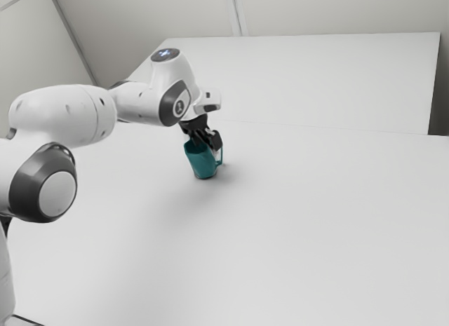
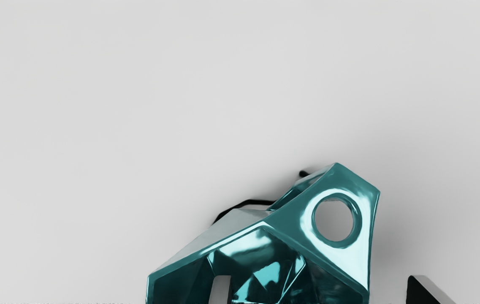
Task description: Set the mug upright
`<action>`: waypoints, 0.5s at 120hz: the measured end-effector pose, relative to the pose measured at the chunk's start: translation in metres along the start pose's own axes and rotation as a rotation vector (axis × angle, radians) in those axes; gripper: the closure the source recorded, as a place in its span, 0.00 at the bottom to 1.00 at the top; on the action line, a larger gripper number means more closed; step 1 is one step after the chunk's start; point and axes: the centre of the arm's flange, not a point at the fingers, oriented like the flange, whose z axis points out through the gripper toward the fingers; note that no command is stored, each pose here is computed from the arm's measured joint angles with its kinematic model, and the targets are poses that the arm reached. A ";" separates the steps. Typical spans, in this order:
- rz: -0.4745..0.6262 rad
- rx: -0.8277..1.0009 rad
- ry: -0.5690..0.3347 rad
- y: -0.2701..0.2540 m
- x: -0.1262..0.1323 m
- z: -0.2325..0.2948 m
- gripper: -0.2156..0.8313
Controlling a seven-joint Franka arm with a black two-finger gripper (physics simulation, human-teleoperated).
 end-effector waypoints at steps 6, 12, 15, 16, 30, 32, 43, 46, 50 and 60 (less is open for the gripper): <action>-0.005 0.001 0.012 -0.003 0.001 -0.011 0.34; -0.010 0.000 0.021 -0.005 0.001 -0.021 0.31; -0.012 0.001 0.027 -0.007 0.001 -0.027 0.30; -0.013 0.001 0.028 -0.007 0.001 -0.029 0.30; -0.019 -0.001 0.068 -0.009 -0.003 -0.072 0.26; -0.020 -0.002 0.072 -0.009 -0.005 -0.079 0.25; -0.006 0.013 0.087 -0.009 -0.016 -0.131 0.24; -0.002 0.017 0.088 -0.009 -0.020 -0.145 0.23; 0.001 0.022 0.084 -0.009 -0.025 -0.160 0.23; 0.001 0.026 0.060 -0.010 -0.035 -0.180 0.22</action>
